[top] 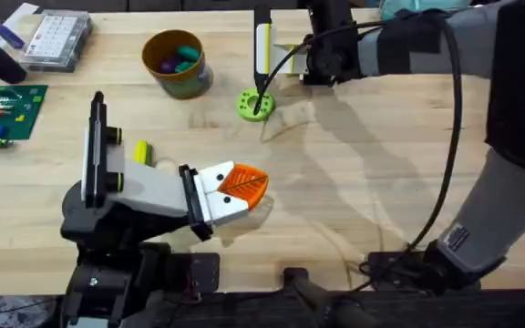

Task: Pick up the gripper from the table and insert it into the empty holder that is missing its gripper. Then pick up a screw, insert it into the mounting hole, and use the screwdriver to tighten it. Finally, clean up the table by picking up the vegetable and placing it into the bucket.

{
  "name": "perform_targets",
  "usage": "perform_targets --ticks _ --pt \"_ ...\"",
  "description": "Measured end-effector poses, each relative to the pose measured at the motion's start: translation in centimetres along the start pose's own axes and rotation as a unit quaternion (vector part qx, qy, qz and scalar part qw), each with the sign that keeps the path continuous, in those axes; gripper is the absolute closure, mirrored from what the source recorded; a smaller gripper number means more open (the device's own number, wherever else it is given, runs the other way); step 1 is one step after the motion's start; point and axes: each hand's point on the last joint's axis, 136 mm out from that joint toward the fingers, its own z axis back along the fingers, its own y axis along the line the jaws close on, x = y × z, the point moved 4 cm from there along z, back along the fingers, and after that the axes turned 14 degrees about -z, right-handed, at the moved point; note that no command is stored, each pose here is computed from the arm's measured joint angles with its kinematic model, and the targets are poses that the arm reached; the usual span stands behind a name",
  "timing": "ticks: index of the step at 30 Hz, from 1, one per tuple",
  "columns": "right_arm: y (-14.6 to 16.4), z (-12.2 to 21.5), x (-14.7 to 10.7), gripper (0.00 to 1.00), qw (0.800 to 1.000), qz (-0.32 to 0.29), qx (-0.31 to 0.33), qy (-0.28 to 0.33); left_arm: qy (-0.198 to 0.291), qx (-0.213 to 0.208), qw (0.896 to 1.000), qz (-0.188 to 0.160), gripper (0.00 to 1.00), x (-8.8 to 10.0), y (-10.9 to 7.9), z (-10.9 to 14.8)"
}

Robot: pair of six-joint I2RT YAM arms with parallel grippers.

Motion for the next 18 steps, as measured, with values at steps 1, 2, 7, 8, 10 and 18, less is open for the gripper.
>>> perform_targets --ticks 1,2,7,8,10,18 --pt "0.0 0.0 0.0 0.955 1.0 0.0 0.0 0.0 0.0 0.0 1.0 0.0 0.987 0.0 0.0 0.0" --pt "0.0 0.0 0.0 0.955 1.0 0.0 0.0 0.0 0.0 0.0 1.0 0.0 0.987 0.0 0.0 0.0" --pt "0.0 0.0 0.0 0.788 1.0 -0.003 0.0 0.001 0.0 0.0 1.0 0.0 0.987 0.0 0.0 0.0" --pt "-0.2 0.0 0.0 0.637 1.0 -0.005 -0.003 0.0 0.0 0.0 1.0 0.0 0.987 0.0 0.0 0.0" --pt "-0.8 0.1 0.3 0.344 1.0 -0.007 -0.013 -0.004 0.0 0.0 1.0 0.0 0.987 0.0 0.0 0.0" --pt "-1.4 1.3 -0.1 0.007 0.998 -0.058 -0.016 0.022 0.0 0.0 1.0 0.0 0.987 0.0 0.0 0.0"
